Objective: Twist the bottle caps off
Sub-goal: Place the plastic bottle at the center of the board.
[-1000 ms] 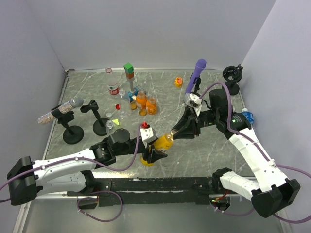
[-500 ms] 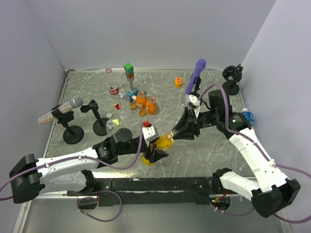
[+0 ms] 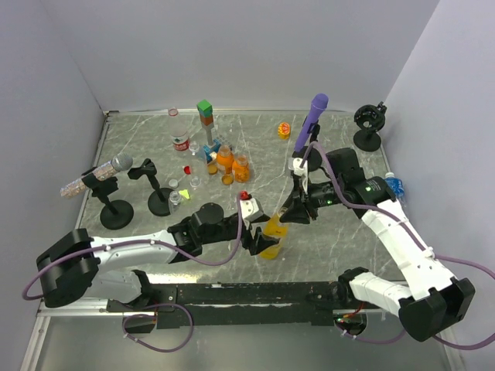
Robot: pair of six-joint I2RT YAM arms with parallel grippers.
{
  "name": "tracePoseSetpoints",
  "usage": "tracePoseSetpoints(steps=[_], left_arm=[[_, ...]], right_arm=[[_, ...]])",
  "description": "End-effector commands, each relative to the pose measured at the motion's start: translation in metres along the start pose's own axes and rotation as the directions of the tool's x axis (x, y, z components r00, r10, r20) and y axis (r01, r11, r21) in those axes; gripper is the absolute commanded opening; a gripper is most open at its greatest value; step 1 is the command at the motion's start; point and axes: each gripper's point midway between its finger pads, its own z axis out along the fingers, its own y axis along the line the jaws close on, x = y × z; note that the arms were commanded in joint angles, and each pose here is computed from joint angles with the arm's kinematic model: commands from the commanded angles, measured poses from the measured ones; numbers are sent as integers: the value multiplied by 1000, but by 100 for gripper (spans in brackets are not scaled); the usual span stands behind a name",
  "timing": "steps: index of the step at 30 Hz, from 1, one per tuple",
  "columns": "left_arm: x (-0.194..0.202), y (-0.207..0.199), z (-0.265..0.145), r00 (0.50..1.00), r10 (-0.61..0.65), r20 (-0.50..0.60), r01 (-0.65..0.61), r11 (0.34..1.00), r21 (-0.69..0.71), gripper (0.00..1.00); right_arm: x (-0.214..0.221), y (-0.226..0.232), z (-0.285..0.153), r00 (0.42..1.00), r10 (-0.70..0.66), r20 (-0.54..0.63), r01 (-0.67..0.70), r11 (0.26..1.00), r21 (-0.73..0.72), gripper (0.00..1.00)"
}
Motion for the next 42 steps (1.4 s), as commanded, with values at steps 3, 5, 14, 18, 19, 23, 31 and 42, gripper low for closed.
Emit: tracePoseSetpoints(steps=[3,5,14,18,19,23,31,42], left_arm=[[-41,6,10,990,54,131,-51,998,-28,80],[-43,8,10,989,60,135,-54,998,-42,80],[-59,32,-21,985,66,157,-29,974,-225,88],[-71,39,-43,983,62,174,-7,954,-300,98],[-75,40,-49,981,62,186,-1,949,-314,97],[-88,39,-70,973,66,220,14,939,-343,97],[-94,31,-98,964,32,266,63,938,-340,97],[-84,26,-115,961,-9,278,104,938,-331,97]], right_arm=[[-2,-17,-9,994,-108,-26,111,986,126,0],[0,-22,-12,993,-111,-36,116,980,162,0],[9,-60,-42,992,-94,-78,117,916,383,0],[14,-83,-67,994,-73,-87,106,871,479,0],[14,-89,-74,993,-68,-92,106,858,502,0],[18,-111,-99,992,-45,-118,106,807,581,0],[10,-159,-153,993,3,-117,83,692,717,0],[-9,-214,-191,997,40,-71,32,611,791,0]])
